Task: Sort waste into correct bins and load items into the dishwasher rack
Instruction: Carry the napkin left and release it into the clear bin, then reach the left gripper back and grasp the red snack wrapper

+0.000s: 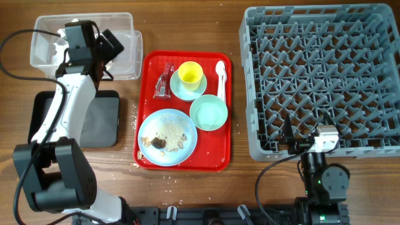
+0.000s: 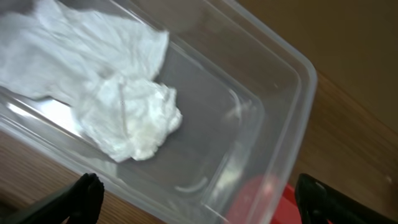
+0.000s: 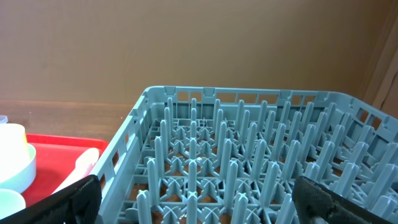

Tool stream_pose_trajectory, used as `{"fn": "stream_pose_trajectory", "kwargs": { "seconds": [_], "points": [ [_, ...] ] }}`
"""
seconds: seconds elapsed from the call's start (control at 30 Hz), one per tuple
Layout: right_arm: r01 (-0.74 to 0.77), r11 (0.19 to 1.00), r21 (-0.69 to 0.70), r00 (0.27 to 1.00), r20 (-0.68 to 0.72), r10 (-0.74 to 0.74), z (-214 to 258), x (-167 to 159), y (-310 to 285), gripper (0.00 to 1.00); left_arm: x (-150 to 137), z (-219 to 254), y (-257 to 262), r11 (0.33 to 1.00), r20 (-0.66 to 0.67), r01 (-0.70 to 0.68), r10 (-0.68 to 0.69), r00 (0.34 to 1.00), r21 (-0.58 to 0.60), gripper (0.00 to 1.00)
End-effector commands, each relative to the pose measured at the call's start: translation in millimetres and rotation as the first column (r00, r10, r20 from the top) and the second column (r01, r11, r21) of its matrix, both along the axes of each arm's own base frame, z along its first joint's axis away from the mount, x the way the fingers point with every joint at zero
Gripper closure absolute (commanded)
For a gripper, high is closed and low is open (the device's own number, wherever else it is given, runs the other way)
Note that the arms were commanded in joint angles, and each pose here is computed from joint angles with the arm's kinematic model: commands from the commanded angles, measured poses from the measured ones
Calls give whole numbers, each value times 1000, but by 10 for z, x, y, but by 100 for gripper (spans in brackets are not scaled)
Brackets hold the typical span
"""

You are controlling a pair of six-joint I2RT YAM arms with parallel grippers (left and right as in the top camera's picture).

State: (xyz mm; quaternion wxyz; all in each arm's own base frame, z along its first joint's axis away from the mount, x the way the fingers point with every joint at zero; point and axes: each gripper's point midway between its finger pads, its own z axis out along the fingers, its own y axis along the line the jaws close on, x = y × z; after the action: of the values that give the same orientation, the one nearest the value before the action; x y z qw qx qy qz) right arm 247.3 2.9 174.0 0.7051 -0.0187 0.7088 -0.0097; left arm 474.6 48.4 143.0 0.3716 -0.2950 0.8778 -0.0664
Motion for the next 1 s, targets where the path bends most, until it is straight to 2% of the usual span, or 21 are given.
{"fn": "stream_pose_trajectory", "kwargs": {
  "seconds": [0.0,0.13,0.27,0.43,0.6,0.67,0.77,0.8,0.97],
  "points": [
    [5,1000,-11,1000,8,-5,15,-2,-12,0,-24,7,-389,979,4,142,-143,990,-144,14],
    [5,1000,-11,1000,8,-5,15,-2,-12,0,-184,111,-659,937,4,237,-244,970,-257,12],
    [5,1000,-11,1000,8,-5,15,-2,-12,0,-383,219,-733,924,-22,248,-266,964,-292,13],
    [5,1000,-12,1000,8,-5,15,-2,-12,0,-637,403,-801,920,-42,256,-281,959,-298,9],
    [5,1000,-11,1000,8,-5,15,-2,-12,0,-742,414,-1209,892,-54,375,-400,915,-253,9],
    [5,1000,-12,1000,8,-5,15,-2,-12,0,-788,373,-1358,894,-81,396,-419,904,-210,12],
    [5,1000,-11,1000,8,-5,14,-2,-12,0,-875,326,-1561,886,-115,431,-453,884,-171,30],
    [5,1000,-11,1000,8,-5,15,-2,-12,0,-895,312,-1598,884,-123,438,-458,880,-163,32],
    [5,1000,-11,1000,8,-5,15,-2,-12,0,-886,176,-1558,905,-178,414,-424,888,-94,34]
  ]
}}
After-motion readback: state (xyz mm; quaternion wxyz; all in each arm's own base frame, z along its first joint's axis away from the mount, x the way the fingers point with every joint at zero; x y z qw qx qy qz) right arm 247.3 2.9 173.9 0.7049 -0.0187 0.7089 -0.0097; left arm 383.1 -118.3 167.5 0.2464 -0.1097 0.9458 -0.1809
